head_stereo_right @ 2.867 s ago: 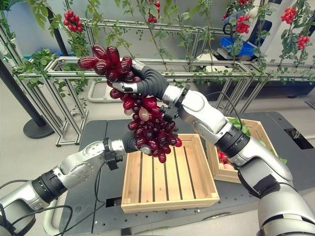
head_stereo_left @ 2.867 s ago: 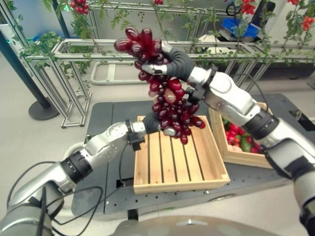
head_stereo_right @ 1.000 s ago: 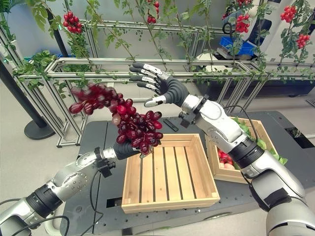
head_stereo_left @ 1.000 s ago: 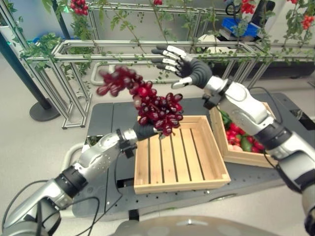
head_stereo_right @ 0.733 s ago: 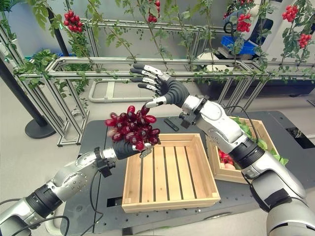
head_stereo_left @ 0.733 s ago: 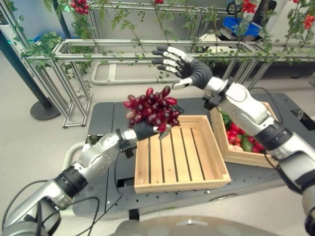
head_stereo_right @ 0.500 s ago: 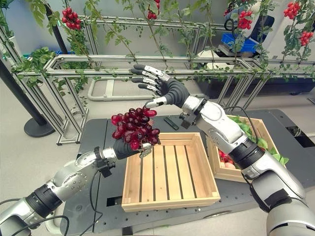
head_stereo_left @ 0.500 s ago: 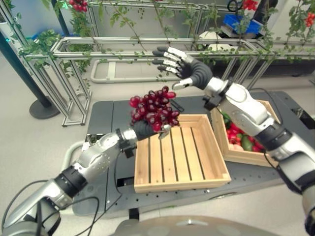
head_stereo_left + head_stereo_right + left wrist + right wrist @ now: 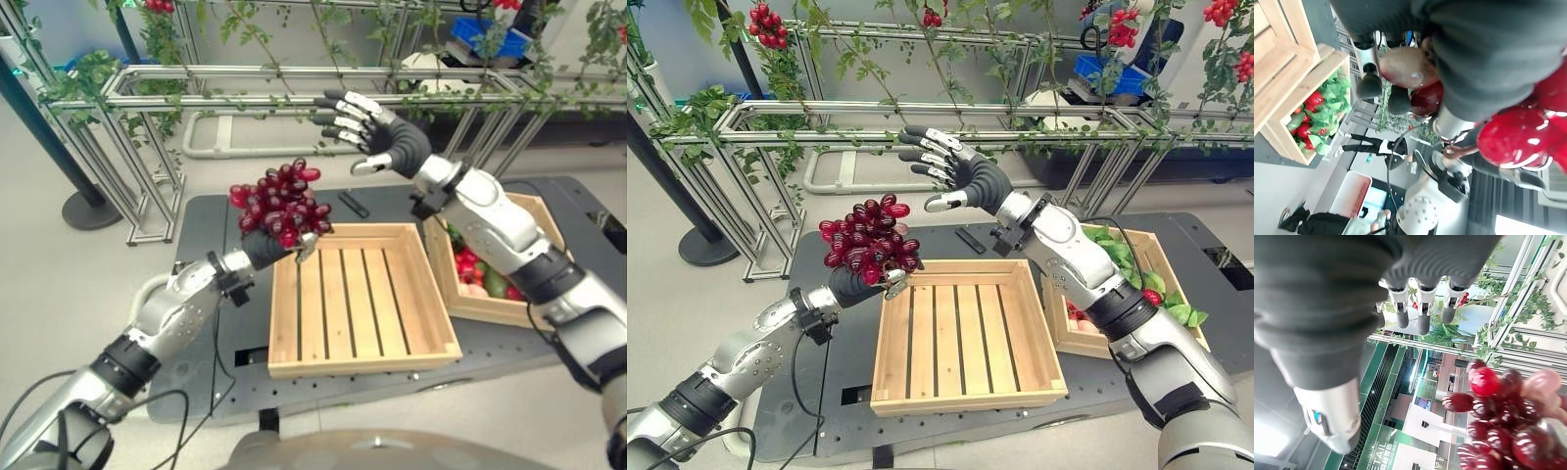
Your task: Pick up the fruits from the basket on one side to the basket on the other side
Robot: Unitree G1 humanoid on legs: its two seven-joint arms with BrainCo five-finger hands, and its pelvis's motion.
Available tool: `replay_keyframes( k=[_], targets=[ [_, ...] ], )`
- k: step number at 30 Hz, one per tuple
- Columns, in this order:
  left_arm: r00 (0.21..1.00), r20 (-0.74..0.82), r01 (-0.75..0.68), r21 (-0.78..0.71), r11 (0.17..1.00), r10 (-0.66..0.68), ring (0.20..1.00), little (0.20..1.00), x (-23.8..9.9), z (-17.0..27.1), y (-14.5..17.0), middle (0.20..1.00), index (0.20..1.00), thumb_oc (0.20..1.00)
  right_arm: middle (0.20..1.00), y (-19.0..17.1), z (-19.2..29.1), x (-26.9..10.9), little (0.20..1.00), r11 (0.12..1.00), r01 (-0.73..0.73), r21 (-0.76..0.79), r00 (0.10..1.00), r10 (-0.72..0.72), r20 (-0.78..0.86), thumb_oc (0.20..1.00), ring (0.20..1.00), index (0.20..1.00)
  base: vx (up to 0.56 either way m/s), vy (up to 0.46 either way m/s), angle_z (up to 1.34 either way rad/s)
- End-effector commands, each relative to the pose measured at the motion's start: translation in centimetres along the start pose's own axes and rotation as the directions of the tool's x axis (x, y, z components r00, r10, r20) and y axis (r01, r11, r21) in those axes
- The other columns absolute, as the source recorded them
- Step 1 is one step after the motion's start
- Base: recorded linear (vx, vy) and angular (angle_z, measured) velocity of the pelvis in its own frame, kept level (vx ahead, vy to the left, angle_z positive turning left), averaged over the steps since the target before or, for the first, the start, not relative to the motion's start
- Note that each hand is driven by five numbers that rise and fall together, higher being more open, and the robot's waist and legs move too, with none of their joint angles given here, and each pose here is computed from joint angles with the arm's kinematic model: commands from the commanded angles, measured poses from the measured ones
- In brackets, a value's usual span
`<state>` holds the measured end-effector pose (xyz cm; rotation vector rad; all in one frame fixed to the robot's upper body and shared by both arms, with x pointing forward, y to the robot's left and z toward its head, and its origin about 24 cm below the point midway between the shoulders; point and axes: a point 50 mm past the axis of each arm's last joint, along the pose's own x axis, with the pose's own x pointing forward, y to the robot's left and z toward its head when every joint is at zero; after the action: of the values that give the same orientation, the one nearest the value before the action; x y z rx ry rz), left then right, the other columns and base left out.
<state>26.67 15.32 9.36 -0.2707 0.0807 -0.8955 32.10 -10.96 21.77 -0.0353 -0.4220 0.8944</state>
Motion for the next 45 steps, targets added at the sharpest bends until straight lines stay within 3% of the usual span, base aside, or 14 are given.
replay_keyframes(
  k=[1,10,18,25,35,45],
  targets=[
    [0.988,0.151,-0.019,0.111,0.994,0.002,0.2,0.2,-0.4,3.4,0.6,0.2,0.2,0.2,1.0,0.0,1.8,-0.3,1.0,1.0,0.013,-0.002,0.994,-0.012,0.107,1.0,1.0,1.0,-0.01,-0.016,0.04],
    [0.971,0.206,-0.139,0.091,0.986,0.118,0.2,0.2,-3.2,3.3,1.7,0.2,0.2,0.2,1.0,-1.2,2.4,-1.4,1.0,0.997,0.075,0.013,0.986,-0.076,0.148,1.0,1.0,1.0,-0.01,-0.046,0.1],
    [0.96,0.229,-0.207,0.192,0.959,0.161,0.2,0.2,-4.9,5.1,2.8,0.2,0.2,0.2,1.0,-2.6,5.1,-2.6,1.0,0.989,0.134,-0.062,0.968,-0.117,0.221,1.0,1.0,1.0,-0.18,-0.059,0.78],
    [0.92,0.352,-0.242,0.173,0.955,0.17,0.2,0.2,-4.1,6.5,3.7,0.2,0.2,0.2,1.0,-4.8,7.3,-6.2,1.0,0.929,0.333,-0.159,0.907,-0.271,0.321,1.0,1.0,1.0,-0.13,0.03,1.09],
    [0.885,0.4,-0.344,0.217,0.913,0.238,0.2,0.2,-6.2,7.1,4.1,0.2,0.2,0.2,1.0,-5.2,4.0,-10.0,1.0,0.866,0.497,-0.06,0.833,-0.456,0.313,1.0,1.0,1.0,0.15,0.111,0.51],
    [0.859,0.445,-0.377,0.216,0.901,0.253,0.2,0.2,-5.6,7.1,4.4,0.2,0.2,0.2,1.0,-4.8,2.7,-13.2,1.0,0.811,0.582,-0.059,0.786,-0.543,0.296,1.0,1.0,1.0,0.1,0.035,0.44]
  ],
)
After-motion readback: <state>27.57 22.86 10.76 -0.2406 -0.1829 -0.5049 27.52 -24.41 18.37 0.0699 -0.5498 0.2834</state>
